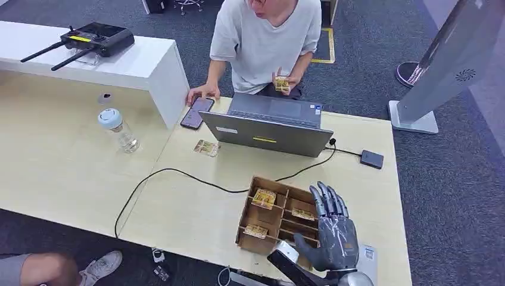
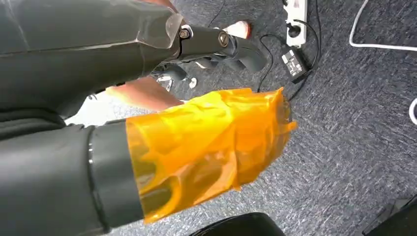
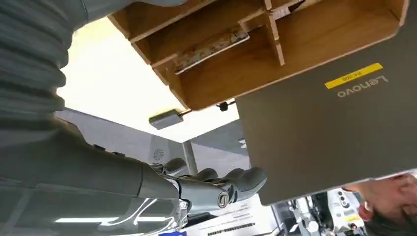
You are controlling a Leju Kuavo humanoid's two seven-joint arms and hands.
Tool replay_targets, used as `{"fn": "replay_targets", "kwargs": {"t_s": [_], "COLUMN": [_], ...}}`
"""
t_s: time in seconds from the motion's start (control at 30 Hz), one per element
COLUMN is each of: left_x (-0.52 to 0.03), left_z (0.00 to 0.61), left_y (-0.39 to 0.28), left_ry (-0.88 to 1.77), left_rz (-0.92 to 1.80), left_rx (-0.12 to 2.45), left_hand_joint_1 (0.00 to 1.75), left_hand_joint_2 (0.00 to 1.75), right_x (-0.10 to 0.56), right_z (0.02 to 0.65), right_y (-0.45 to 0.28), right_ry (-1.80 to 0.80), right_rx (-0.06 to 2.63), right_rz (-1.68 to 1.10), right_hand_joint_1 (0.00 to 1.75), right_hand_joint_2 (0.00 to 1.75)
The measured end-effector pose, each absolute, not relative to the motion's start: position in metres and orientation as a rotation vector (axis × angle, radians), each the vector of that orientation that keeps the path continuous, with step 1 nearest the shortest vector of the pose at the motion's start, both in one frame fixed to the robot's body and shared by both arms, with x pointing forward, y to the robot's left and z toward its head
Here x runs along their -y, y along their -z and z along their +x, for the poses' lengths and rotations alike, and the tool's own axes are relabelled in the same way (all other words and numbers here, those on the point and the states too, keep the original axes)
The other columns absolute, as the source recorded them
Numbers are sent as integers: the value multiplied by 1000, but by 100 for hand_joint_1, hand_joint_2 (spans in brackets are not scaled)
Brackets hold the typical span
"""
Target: Pass the card to the sensor for recognition and then transmit it.
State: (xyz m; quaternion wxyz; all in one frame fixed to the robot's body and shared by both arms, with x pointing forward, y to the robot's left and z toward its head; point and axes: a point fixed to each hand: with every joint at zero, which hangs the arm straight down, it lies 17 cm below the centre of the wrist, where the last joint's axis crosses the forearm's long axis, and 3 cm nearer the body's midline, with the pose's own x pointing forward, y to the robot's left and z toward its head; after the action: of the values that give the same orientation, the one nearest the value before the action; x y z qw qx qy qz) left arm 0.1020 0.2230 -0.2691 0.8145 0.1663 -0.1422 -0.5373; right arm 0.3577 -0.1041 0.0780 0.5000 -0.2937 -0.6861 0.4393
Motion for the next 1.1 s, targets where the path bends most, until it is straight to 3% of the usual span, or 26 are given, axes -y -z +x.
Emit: {"fn": "replay_targets", "kwargs": {"t_s": [0.3,0.77,0.83,1.1], "left_x": [-222,-222,-222,-222], "left_z": [101,101,101,101], "left_y": [269,269,269,269], "left_ry": [1148,1148,1148,1148], "left_rz": [351,351,351,350], "left_rx": [306,306,306,308], "left_hand_joint_1": [0,0,0,0], "left_hand_joint_2": [0,0,0,0], "right_x": [107,108,108,108], "right_z": [358,360,361,361], "right_y": [-69,-68,-68,-66], "right_ry": [-1068,-1070,-1070,-1078], "right_rx": [1640,1638,1639,1635], "right_rz": [-707,-711,-711,-708], "right_hand_joint_1": [19,28,42,49], "right_hand_joint_2": [175,175,175,175]}}
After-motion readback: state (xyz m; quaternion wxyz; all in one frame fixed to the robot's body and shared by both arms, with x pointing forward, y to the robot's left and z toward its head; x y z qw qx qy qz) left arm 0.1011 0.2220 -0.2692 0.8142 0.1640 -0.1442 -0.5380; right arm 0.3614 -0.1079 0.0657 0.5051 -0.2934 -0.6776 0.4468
